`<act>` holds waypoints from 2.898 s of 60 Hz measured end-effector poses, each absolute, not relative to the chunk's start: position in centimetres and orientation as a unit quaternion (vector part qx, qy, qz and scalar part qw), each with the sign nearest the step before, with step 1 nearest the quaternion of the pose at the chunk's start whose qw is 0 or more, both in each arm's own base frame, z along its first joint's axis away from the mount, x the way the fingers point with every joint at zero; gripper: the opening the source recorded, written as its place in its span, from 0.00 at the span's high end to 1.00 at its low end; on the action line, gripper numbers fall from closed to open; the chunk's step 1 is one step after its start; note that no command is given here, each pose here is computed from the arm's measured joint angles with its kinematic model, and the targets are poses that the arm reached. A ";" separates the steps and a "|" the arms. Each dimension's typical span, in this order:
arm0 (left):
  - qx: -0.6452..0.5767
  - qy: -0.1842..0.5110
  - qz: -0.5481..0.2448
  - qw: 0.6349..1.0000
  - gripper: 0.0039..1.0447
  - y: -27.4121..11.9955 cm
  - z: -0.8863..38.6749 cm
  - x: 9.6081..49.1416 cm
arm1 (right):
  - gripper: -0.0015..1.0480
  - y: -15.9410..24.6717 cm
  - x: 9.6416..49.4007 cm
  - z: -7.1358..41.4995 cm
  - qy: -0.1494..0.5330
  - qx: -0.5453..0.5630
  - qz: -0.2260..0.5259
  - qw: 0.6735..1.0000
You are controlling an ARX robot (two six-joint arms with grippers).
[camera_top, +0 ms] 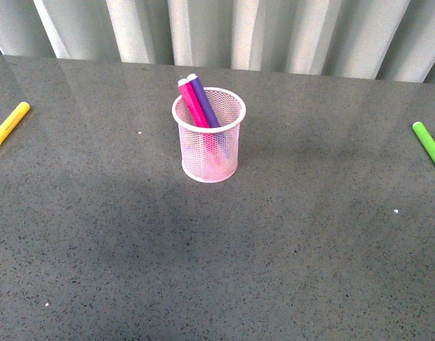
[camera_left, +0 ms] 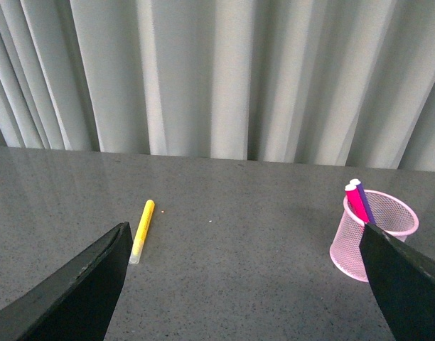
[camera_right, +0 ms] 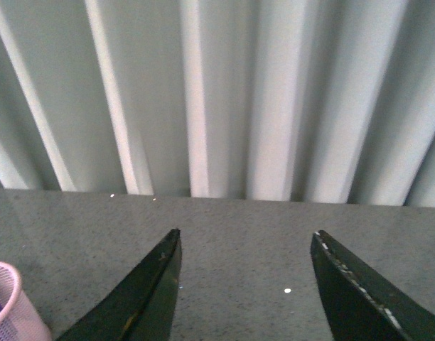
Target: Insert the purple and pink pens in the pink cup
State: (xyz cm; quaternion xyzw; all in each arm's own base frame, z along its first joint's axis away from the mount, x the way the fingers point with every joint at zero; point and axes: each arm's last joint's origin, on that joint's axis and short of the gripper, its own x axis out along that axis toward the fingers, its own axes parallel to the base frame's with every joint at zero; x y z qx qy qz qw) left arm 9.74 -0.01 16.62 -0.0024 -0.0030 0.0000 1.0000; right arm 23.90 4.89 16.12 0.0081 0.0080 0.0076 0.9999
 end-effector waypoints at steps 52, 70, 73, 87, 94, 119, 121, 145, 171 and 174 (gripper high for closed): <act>-0.002 -0.003 -0.001 1.000 0.06 0.0 16.6 9.7 | 0.97 0.0 14.7 16.6 0.001 0.000 0.002 1.000; -0.002 -0.003 -0.001 1.000 0.06 0.0 16.6 9.7 | 0.97 0.0 13.1 17.2 -0.008 0.000 0.002 1.000; -0.002 -0.003 -0.001 1.000 0.06 0.0 16.6 9.7 | 0.97 0.0 12.9 17.3 -0.009 0.000 0.002 1.000; -0.002 -0.003 -0.001 1.000 0.06 0.0 16.6 9.7 | 0.97 0.0 12.0 17.4 -0.012 0.000 0.002 1.000; -0.002 -0.003 -0.001 1.000 0.06 0.0 16.6 9.7 | 0.97 0.0 11.6 17.4 -0.012 0.000 0.001 1.000; -0.002 -0.003 -0.001 1.000 0.06 0.0 16.6 9.7 | 0.97 0.0 10.1 16.9 0.005 0.000 0.002 1.000; -0.002 -0.003 -0.001 1.000 0.06 0.0 16.6 9.7 | 0.97 0.0 9.9 16.9 0.004 0.000 0.001 1.000; -0.002 -0.003 -0.001 1.000 0.06 0.0 16.6 9.7 | 0.66 0.0 9.7 17.1 -0.009 0.000 0.001 1.000; -0.002 -0.003 -0.001 1.000 0.06 0.0 16.6 9.7 | 0.07 0.0 9.7 17.1 -0.009 0.000 0.001 1.000; -0.002 -0.003 -0.001 1.000 0.06 0.0 16.6 9.7 | 0.07 0.0 9.7 17.1 -0.009 0.000 0.001 1.000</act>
